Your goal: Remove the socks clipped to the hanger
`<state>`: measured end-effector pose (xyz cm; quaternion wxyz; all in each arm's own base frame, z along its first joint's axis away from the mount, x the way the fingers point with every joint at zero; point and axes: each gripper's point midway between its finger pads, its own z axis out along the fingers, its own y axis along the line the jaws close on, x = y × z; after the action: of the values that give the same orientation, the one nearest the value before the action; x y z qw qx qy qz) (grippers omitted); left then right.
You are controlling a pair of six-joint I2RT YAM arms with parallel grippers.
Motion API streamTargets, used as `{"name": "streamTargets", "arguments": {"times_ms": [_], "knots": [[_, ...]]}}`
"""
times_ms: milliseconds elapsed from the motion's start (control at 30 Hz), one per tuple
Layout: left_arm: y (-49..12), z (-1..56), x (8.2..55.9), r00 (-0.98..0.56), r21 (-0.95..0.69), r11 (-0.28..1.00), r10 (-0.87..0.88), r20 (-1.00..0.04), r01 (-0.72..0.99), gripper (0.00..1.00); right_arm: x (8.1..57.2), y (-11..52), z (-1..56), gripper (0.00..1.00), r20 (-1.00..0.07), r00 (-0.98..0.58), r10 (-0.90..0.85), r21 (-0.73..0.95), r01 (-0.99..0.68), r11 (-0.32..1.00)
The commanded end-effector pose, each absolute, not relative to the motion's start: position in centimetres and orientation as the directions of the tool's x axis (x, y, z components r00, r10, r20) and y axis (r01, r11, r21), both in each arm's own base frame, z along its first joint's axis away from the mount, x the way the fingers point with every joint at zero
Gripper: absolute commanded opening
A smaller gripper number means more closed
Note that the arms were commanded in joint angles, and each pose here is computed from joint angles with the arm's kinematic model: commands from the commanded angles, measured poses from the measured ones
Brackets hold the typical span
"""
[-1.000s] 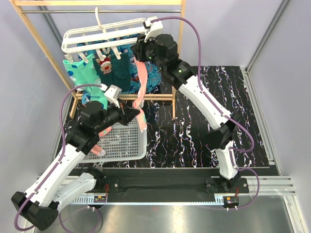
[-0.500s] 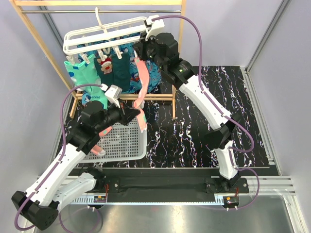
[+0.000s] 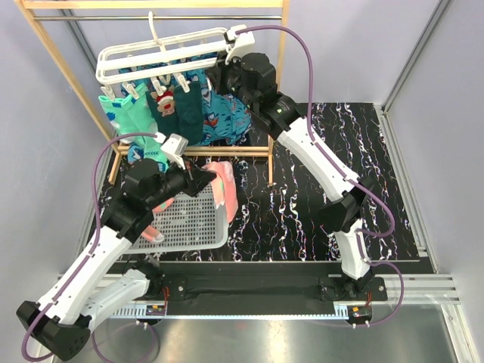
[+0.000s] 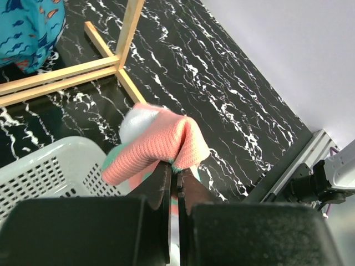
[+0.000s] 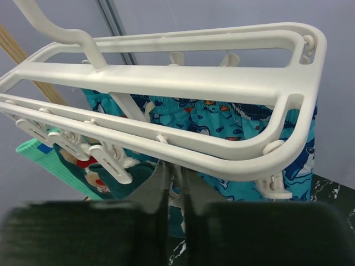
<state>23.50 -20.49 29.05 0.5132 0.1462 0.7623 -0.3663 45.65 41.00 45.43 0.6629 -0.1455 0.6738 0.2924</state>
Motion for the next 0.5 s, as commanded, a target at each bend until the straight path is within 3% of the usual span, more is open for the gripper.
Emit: {"name": "streamTargets", "arguments": {"times_ms": [0, 133, 333, 400, 433, 467], "knots": [[-18.9, 30.1, 23.9, -0.383, -0.383, 0.746, -0.184, -0.905, 0.545, 0.0, 44.0, 40.0, 48.0, 0.25, -0.973, -0.056, 0.224, 0.213, -0.593, 0.776], [-15.6, 27.8, 24.2, -0.465, -0.378, 0.861, -0.196, -0.864, 0.34, 0.0, 43.3, 39.5, 47.8, 0.46, -0.972, -0.066, 0.225, 0.22, -0.593, 0.775], [-10.5, 24.1, 23.6, -0.588, -0.278, 0.96, -0.211, -0.781, 0.025, 0.0, 41.2, 38.2, 46.4, 0.64, -0.977, -0.096, 0.192, 0.21, -0.613, 0.761], [-8.5, 23.6, 23.5, -0.577, -0.255, 0.962, -0.261, -0.773, -0.093, 0.0, 40.0, 37.3, 45.2, 0.78, -0.973, -0.133, 0.189, 0.231, -0.609, 0.759], [-7.7, 23.0, 23.1, -0.579, -0.256, 0.954, -0.3, -0.758, -0.158, 0.0, 39.5, 37.0, 44.5, 0.89, -0.97, -0.15, 0.194, 0.245, -0.608, 0.755], [-6.8, 22.6, 22.9, -0.57, -0.25, 0.945, -0.326, -0.754, -0.21, 0.0, 38.9, 36.7, 43.8, 0.91, -0.966, -0.164, 0.198, 0.258, -0.608, 0.751]]}}
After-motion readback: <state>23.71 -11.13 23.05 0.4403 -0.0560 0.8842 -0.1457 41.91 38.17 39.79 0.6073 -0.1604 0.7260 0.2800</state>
